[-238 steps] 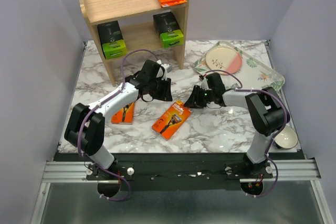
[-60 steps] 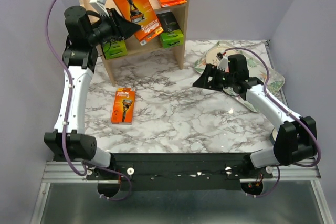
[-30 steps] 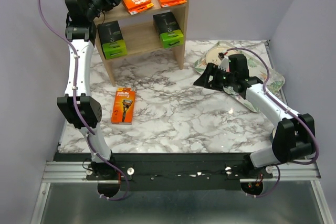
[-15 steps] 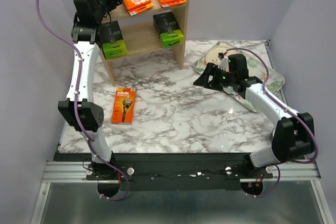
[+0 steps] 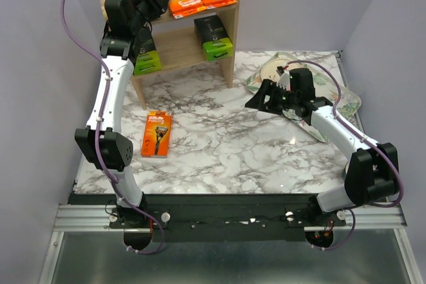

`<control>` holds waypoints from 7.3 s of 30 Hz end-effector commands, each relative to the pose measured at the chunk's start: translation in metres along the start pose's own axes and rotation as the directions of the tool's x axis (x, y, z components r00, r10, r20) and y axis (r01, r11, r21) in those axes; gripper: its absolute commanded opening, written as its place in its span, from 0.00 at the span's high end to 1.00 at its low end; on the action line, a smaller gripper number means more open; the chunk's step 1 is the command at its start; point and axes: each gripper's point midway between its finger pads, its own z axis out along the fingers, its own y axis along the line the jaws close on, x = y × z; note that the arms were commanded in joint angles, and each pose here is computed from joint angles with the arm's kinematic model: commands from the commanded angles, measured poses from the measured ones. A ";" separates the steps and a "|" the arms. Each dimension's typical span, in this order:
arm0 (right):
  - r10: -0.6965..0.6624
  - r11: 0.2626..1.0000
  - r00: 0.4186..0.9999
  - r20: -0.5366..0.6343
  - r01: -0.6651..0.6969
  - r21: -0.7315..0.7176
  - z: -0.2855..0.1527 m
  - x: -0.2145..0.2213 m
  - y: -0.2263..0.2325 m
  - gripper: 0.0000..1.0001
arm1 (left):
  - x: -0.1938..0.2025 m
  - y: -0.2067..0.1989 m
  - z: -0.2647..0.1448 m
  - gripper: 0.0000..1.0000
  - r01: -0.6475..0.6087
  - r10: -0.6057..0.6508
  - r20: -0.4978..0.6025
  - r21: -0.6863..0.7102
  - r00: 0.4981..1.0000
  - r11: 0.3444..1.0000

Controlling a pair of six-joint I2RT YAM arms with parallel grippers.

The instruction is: Place and organize the shaving razors onto the shelf

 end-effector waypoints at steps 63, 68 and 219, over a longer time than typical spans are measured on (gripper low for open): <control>-0.032 0.985 0.980 0.195 0.064 -0.161 -0.009 -0.077 0.062 0.18 | 0.024 -0.073 -0.084 1.00 -0.991 0.983 0.169 -0.120 -0.074 -0.054; -0.020 0.986 0.982 0.187 0.050 -0.157 -0.006 -0.075 0.059 0.18 | 0.025 -0.065 -0.093 1.00 -0.988 0.983 0.156 -0.132 -0.096 -0.075; -0.076 0.976 0.990 -0.116 0.050 -0.212 0.107 0.020 0.104 0.16 | 0.202 0.179 -0.294 0.16 -0.241 -0.096 -0.568 -0.489 0.818 0.839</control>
